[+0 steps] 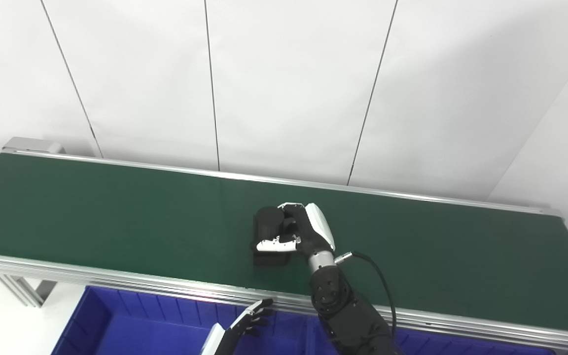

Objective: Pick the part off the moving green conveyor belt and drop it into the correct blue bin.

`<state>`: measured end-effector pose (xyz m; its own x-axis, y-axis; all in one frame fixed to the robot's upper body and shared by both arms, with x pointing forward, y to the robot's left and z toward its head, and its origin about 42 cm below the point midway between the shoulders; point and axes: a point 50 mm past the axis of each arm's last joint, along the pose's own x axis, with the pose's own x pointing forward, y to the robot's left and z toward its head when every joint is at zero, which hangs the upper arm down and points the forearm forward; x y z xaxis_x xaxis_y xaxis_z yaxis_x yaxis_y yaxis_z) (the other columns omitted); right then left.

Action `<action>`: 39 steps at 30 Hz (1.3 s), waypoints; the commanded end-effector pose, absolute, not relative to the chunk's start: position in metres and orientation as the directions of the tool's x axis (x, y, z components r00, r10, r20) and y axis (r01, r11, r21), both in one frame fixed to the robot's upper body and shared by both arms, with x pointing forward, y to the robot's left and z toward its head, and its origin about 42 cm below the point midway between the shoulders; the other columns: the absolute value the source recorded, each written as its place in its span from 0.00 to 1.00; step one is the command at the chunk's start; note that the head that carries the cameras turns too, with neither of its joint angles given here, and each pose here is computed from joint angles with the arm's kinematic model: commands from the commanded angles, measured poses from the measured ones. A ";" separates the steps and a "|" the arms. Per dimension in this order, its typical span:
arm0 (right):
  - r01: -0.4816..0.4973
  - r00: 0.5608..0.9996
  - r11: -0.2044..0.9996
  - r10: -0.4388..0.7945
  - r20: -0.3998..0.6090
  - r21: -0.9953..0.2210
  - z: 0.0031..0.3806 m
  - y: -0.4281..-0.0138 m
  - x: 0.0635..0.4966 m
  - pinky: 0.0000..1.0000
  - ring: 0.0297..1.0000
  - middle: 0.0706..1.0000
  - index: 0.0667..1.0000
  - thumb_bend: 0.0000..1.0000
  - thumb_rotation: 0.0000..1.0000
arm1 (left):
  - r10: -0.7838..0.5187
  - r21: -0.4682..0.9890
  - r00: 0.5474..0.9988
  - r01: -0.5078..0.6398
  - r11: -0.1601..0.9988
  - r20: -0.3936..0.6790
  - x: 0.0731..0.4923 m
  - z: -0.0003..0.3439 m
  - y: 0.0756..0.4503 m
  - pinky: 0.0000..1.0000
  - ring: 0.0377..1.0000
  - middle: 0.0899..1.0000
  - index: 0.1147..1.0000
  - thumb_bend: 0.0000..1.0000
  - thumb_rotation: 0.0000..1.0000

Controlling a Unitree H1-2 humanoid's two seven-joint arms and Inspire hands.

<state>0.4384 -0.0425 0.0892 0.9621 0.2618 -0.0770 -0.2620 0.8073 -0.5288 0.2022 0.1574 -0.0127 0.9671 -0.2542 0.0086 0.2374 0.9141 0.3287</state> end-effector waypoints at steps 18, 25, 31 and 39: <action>-0.077 0.959 0.901 0.184 0.215 -0.426 0.131 -0.058 0.408 0.37 0.36 0.47 0.51 0.51 0.00 | -0.265 0.192 0.964 0.258 0.947 0.012 0.207 -0.003 0.152 0.69 0.78 0.82 0.87 0.82 0.84; -0.008 0.939 0.937 0.127 0.319 -0.348 0.159 -0.098 0.365 0.37 0.36 0.47 0.52 0.51 0.00 | -0.266 0.196 0.964 0.258 0.946 0.015 0.206 -0.001 0.155 0.70 0.79 0.83 0.88 0.80 0.86; -0.003 0.946 0.949 0.105 0.306 -0.316 0.168 -0.132 0.331 0.38 0.37 0.48 0.52 0.51 0.00 | -0.276 0.171 0.961 0.268 0.948 0.025 0.208 0.004 0.158 0.71 0.79 0.83 0.87 0.79 0.85; 0.018 0.965 0.942 0.072 0.253 -0.335 0.151 -0.168 0.286 0.37 0.37 0.47 0.52 0.51 0.00 | -0.288 0.177 0.955 0.274 0.945 0.064 0.210 0.014 0.157 0.70 0.78 0.82 0.87 0.78 0.86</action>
<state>0.2874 -0.1646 0.1389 0.9728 0.0774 0.2184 0.0017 0.9401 -0.3409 0.2047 0.1588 0.0034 0.9632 -0.2688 -0.0072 0.2660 0.9487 0.1709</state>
